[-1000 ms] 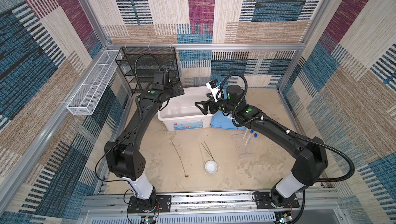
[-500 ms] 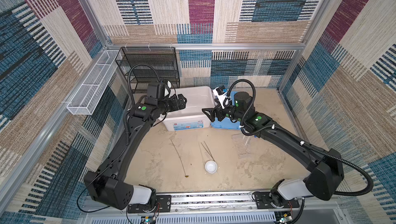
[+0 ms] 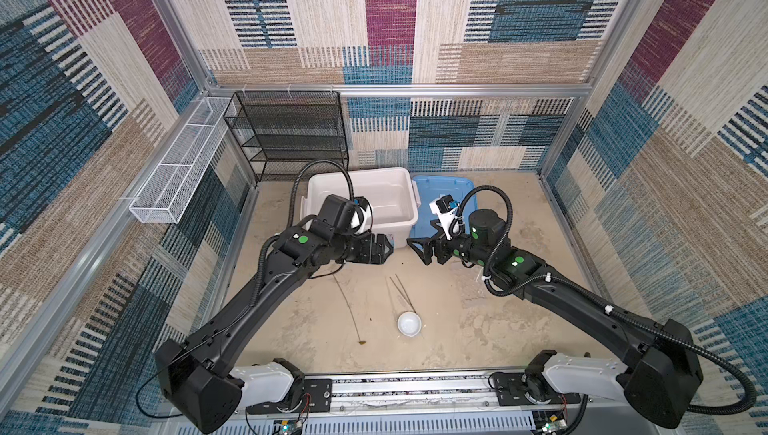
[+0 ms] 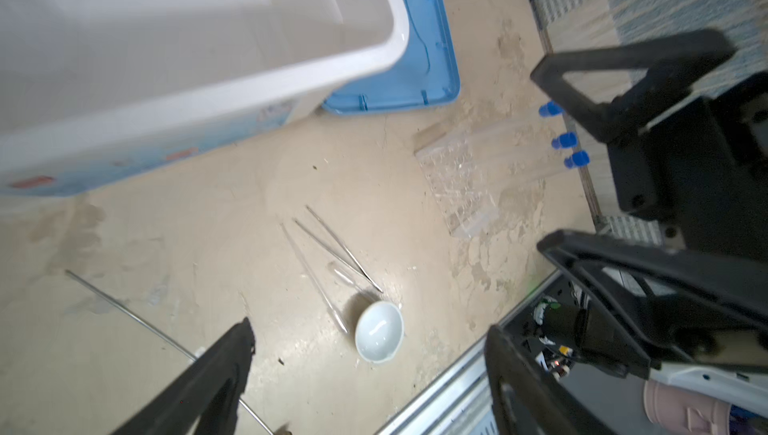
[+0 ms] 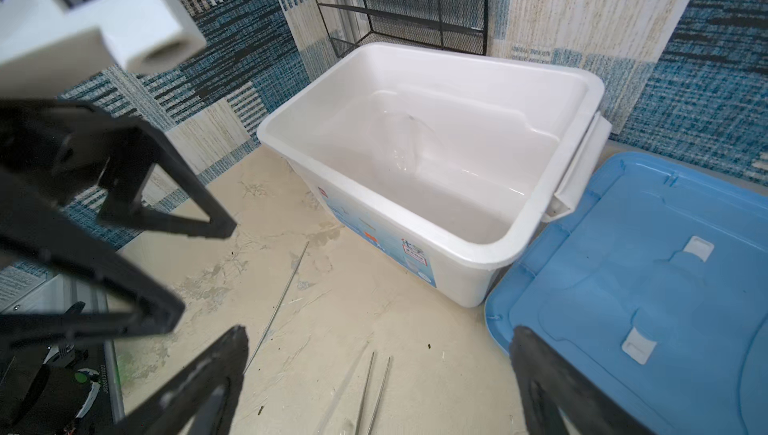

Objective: Organize the chemistry lab equipment
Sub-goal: 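Withdraw the left gripper from the bin back toward the table, then move the left gripper down over the small white dish, then close the left gripper on the small white dish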

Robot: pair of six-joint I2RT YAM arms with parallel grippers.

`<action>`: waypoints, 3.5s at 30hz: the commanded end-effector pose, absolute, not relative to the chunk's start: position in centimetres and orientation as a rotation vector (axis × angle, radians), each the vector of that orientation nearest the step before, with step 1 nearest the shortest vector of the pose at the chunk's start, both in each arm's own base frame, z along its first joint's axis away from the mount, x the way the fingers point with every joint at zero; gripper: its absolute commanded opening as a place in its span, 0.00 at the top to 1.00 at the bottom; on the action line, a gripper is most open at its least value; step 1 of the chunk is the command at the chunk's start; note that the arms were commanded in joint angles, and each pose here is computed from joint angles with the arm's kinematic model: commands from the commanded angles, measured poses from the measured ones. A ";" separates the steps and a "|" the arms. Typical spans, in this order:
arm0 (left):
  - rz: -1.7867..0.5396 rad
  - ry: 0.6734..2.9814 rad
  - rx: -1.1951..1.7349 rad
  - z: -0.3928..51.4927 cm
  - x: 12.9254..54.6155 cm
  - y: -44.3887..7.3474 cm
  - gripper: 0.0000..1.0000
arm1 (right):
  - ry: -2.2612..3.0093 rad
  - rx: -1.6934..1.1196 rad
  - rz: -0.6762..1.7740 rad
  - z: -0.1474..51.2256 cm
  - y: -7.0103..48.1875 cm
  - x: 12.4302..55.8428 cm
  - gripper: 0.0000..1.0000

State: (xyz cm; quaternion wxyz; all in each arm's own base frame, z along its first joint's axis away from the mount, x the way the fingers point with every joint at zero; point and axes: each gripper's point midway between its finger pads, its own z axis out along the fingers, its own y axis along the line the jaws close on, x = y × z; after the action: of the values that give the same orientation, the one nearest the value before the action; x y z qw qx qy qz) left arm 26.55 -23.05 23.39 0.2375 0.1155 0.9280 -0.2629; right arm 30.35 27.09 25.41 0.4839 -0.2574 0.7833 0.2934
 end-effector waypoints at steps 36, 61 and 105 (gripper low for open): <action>-0.008 2.873 0.585 4.2 19.0 -29.1 0.08 | 2.001 -0.132 0.375 21.9 17.4 30.6 0.01; -0.187 2.889 0.577 5.6 17.9 -30.8 0.00 | 1.879 -0.055 0.433 24.6 17.0 30.8 0.00; -0.036 2.939 0.622 2.6 16.8 -29.5 0.14 | 1.841 -0.105 0.564 23.6 18.0 29.2 0.00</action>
State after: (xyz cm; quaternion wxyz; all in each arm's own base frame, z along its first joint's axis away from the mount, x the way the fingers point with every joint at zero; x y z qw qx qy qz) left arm 16.67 -29.86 2.75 0.0686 0.2056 0.9759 -0.0249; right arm 29.25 17.30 22.46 0.5565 -0.0336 0.8006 0.2197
